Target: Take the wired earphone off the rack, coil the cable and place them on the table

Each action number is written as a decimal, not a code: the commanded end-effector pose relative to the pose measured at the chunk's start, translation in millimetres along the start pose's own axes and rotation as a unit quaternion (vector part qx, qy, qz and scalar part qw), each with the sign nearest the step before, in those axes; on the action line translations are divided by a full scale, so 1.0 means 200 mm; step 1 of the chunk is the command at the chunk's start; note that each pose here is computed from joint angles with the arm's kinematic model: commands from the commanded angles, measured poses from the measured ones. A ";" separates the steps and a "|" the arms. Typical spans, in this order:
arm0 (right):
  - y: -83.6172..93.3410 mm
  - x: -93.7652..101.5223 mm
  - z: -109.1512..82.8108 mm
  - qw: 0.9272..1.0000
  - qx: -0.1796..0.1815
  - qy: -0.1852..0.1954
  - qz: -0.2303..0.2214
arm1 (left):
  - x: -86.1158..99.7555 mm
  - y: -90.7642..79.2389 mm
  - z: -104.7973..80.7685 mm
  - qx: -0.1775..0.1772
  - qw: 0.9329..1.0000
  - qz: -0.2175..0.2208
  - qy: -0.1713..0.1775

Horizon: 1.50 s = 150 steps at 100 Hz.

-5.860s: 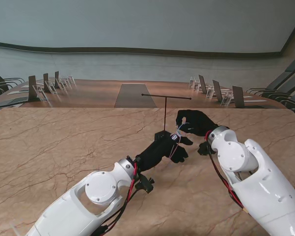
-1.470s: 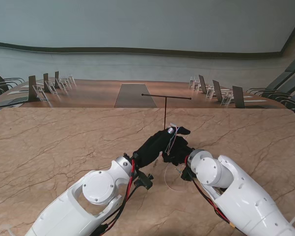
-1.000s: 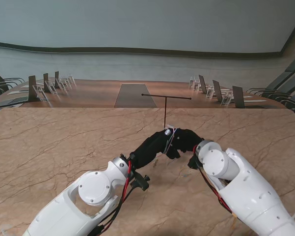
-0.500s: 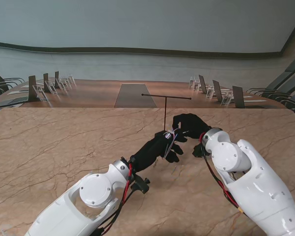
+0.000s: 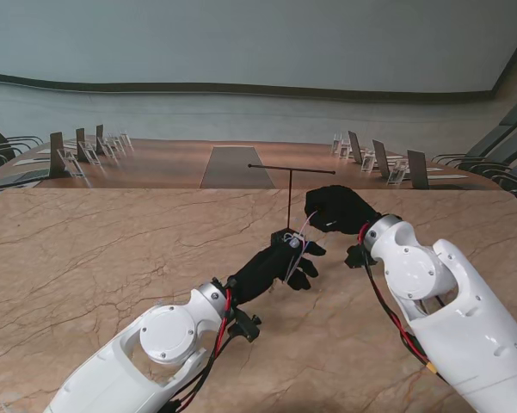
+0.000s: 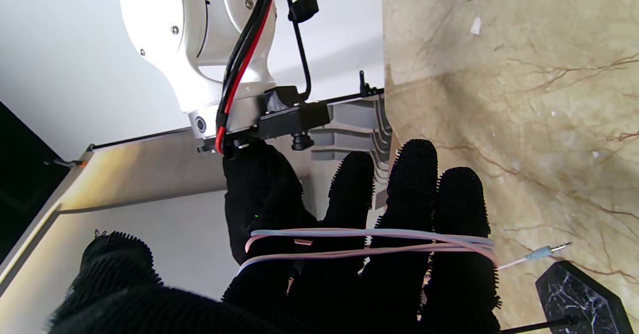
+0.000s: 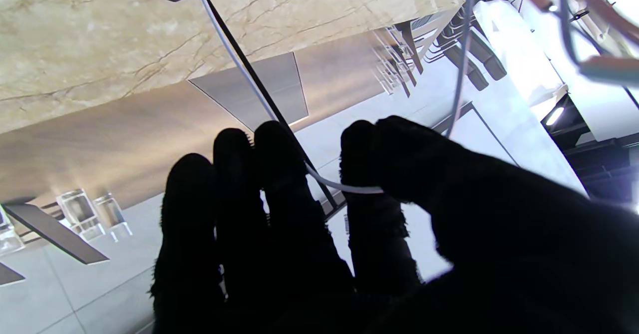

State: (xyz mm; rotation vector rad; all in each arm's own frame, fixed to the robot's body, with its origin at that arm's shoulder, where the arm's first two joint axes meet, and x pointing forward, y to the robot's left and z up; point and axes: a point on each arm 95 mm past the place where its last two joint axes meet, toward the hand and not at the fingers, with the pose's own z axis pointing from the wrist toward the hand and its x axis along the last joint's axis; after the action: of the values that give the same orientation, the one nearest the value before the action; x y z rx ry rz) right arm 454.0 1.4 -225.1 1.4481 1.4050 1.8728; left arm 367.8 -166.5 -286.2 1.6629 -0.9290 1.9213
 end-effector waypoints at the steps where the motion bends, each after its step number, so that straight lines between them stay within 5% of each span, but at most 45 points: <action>1: 0.02 0.03 0.00 1.000 -0.005 0.015 -0.004 | -0.02 0.01 -0.01 0.000 1.000 -0.003 -0.006; 87: 0.10 0.12 -0.03 0.997 -0.012 0.072 -0.016 | -0.04 0.00 0.00 0.002 1.000 0.002 -0.024; 150: 0.16 0.28 -0.20 0.989 0.002 0.129 -0.072 | -0.05 -0.04 0.03 0.027 0.999 0.005 -0.031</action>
State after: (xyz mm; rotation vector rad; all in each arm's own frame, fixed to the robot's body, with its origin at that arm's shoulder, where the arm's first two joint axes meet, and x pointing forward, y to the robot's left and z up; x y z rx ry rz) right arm 411.4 9.0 -171.1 1.1253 1.5663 2.0014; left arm 378.2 -162.4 -292.5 1.7503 -0.9225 1.9349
